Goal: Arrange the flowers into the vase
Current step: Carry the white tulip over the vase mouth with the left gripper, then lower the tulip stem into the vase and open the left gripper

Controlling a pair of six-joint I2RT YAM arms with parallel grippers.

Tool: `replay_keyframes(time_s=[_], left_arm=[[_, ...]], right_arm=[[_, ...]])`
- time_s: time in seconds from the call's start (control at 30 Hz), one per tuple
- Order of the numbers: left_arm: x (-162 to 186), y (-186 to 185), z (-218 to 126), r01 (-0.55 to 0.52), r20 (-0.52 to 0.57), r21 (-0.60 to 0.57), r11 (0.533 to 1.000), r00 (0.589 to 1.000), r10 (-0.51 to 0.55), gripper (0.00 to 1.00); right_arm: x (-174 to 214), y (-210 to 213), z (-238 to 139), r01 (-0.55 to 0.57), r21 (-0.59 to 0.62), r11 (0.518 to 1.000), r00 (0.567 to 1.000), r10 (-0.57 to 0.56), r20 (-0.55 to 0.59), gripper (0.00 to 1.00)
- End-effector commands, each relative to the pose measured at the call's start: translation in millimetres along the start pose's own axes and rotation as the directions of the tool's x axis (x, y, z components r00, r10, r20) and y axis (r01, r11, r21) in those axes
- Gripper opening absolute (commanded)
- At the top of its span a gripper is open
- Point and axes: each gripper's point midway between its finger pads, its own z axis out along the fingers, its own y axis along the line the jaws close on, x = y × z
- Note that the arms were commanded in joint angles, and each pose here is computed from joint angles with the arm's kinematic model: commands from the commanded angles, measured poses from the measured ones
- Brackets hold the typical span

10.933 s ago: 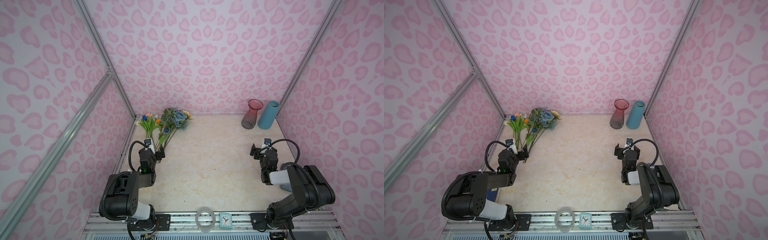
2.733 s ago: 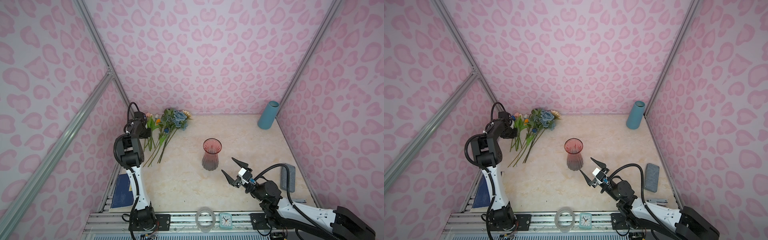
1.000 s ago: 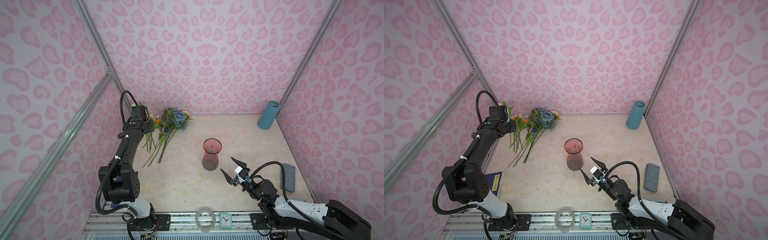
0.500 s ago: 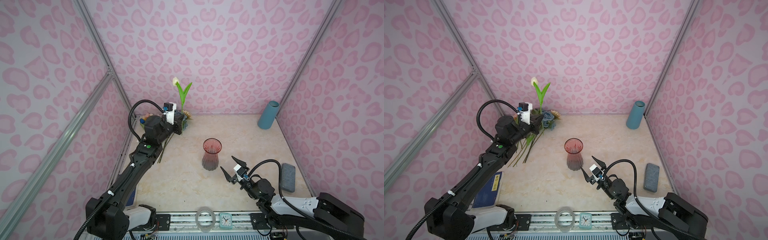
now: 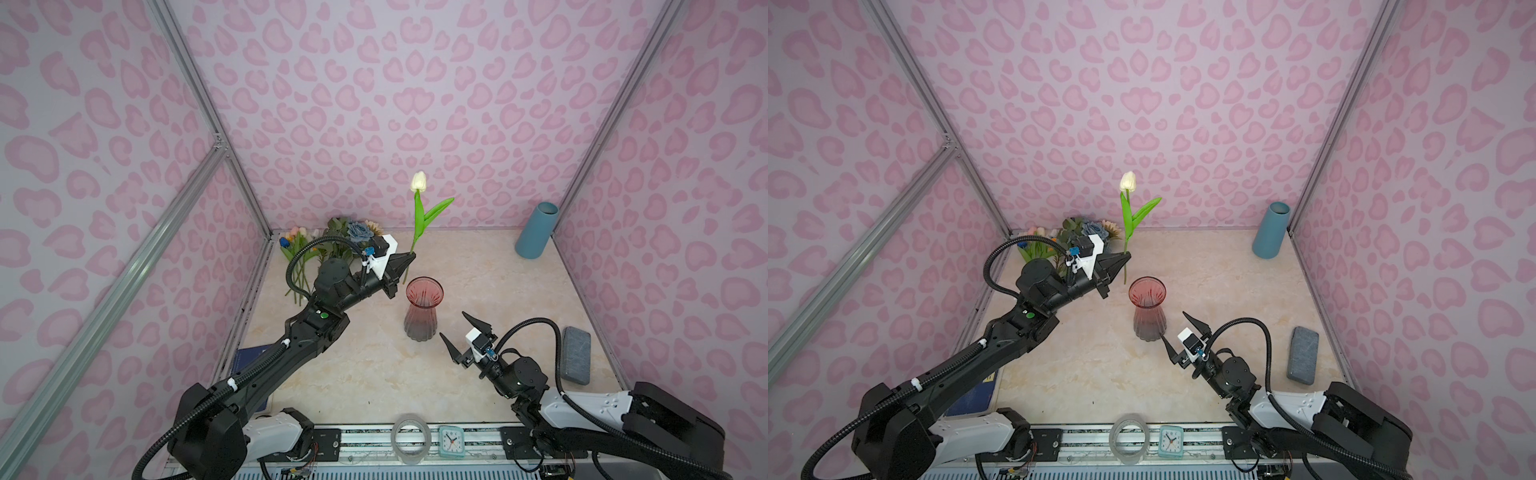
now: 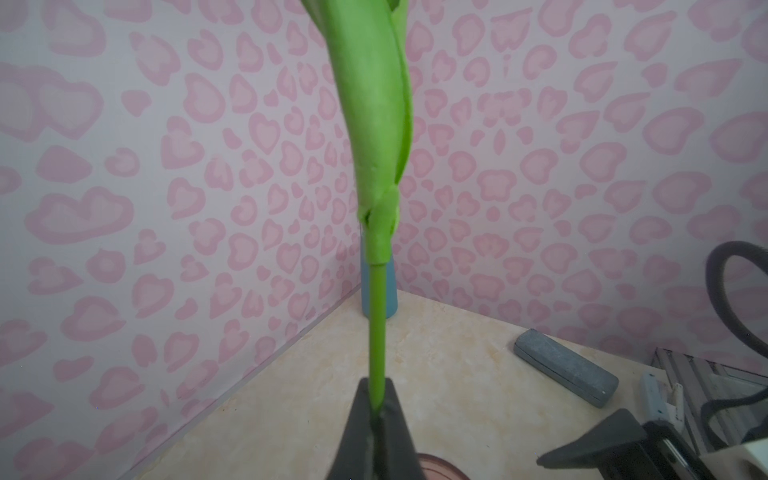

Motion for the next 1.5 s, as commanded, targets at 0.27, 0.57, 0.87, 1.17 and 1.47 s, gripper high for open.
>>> replay_keyframes(time_s=[0.27, 0.57, 0.87, 1.17, 1.47], left_arm=[[3, -19, 16, -0.032, 0.143, 0.080, 0.996, 0.989, 0.020, 0.03], [37, -26, 39, -0.015, 0.119, 0.092, 0.996, 0.993, 0.004, 0.03], [71, -17, 43, 0.020, 0.051, 0.036, 0.999, 0.998, -0.022, 0.03], [87, -12, 42, 0.036, 0.011, 0.001, 0.999, 0.999, -0.036, 0.13], [96, -11, 36, 0.012, -0.022, -0.016, 1.000, 1.000, -0.012, 0.27]], right_arm=[[-10, -6, -3, 0.002, 0.027, 1.000, 1.000, -0.003, 0.031, 0.79], [-10, -6, -3, 0.009, 0.027, 1.000, 1.000, -0.009, 0.030, 0.79], [-11, -8, -5, 0.015, 0.031, 0.999, 1.000, -0.016, 0.027, 0.79], [-10, -6, -4, 0.019, 0.024, 1.000, 1.000, -0.020, 0.023, 0.79], [-10, -6, -4, 0.020, 0.020, 1.000, 1.000, -0.020, 0.023, 0.79]])
